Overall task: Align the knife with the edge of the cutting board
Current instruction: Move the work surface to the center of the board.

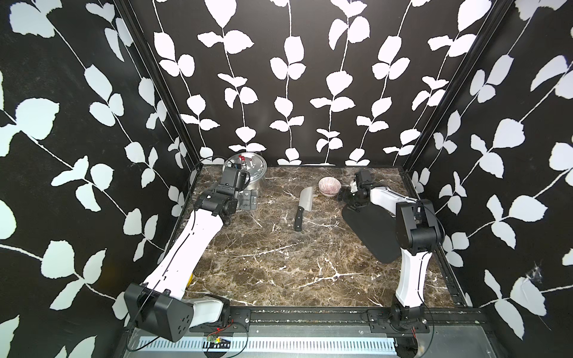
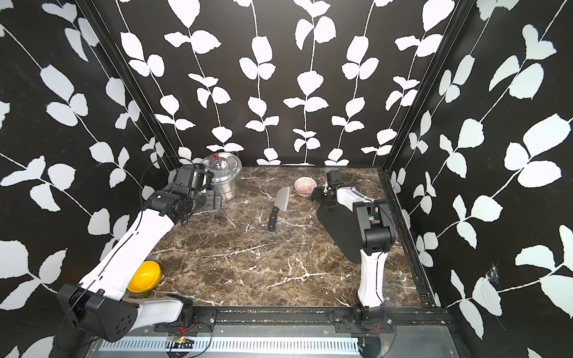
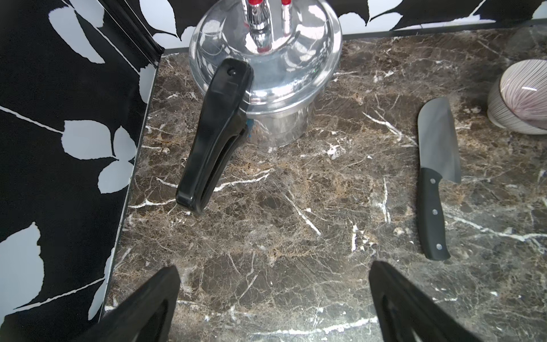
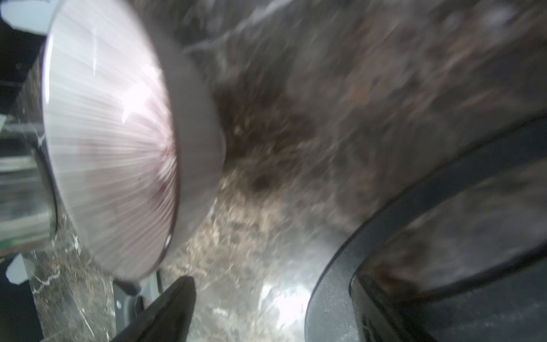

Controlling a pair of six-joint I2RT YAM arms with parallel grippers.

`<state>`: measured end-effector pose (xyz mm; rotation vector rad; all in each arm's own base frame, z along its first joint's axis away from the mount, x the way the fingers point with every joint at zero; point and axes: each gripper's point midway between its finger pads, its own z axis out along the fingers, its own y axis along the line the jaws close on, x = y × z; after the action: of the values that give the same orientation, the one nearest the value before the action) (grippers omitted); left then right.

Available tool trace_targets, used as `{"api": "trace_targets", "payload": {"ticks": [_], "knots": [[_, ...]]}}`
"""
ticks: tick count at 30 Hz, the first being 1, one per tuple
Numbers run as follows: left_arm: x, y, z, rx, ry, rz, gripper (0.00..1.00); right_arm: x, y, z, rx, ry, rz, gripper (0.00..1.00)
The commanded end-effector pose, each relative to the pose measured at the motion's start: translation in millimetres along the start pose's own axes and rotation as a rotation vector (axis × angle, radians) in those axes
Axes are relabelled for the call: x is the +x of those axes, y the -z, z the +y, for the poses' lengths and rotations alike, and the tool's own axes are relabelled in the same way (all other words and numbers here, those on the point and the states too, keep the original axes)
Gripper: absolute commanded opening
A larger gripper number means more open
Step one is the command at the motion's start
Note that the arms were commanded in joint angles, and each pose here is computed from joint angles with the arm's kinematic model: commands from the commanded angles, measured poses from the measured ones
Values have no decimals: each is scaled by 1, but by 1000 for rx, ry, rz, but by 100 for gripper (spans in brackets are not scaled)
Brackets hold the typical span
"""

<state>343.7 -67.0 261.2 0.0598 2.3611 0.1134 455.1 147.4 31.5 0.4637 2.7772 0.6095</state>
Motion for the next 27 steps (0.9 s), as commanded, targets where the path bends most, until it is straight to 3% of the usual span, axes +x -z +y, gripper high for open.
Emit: {"api": "trace_targets", "payload": {"ticks": [1,20,27], "knots": [[0,10,3,13,17,-30,99,77,-25,-15,82,-17,211,85],[7,4,-2,37,41,-11,98,285,-44,105,36,373,397,84],[15,7,2,27,36,-3,99,333,-55,168,-39,460,427,84]]}}
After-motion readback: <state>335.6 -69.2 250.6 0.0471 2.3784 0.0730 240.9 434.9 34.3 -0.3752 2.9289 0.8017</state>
